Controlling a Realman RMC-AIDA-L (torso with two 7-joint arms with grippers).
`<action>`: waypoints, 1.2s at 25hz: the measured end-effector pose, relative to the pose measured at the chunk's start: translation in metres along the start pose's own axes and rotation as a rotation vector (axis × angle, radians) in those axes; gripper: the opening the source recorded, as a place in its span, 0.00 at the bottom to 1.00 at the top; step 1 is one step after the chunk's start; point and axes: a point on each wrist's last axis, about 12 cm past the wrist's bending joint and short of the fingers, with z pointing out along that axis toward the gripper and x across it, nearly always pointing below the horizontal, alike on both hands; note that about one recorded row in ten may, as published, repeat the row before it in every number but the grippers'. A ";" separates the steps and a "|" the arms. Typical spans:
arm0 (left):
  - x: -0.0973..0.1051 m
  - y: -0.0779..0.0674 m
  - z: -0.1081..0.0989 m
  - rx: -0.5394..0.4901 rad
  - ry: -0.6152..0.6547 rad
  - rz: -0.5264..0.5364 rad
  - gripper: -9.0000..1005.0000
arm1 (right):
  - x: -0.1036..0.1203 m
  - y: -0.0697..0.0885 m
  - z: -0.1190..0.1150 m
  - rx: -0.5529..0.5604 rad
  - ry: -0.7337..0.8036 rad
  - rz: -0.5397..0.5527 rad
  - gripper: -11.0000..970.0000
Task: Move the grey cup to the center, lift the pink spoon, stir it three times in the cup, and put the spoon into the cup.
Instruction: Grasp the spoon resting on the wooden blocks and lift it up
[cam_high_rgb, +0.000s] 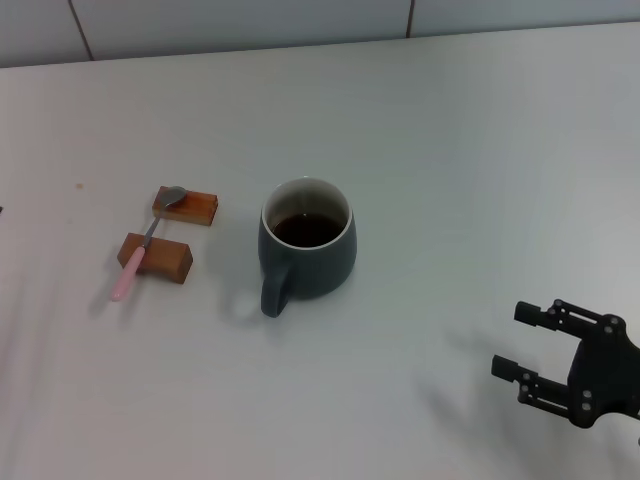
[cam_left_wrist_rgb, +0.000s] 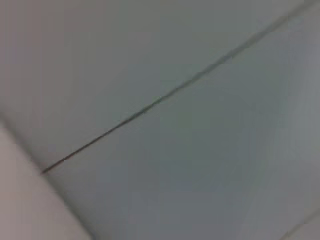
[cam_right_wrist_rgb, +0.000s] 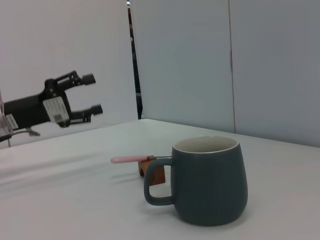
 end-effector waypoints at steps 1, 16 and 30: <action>0.001 0.002 -0.002 -0.024 0.003 -0.060 0.86 | 0.000 0.000 0.000 0.000 0.000 0.000 0.71; 0.024 0.013 -0.005 -0.168 0.122 -0.473 0.86 | -0.001 -0.003 0.000 0.001 0.006 -0.011 0.71; 0.049 0.006 0.001 -0.186 0.156 -0.626 0.86 | -0.003 -0.006 0.000 0.003 0.014 -0.025 0.71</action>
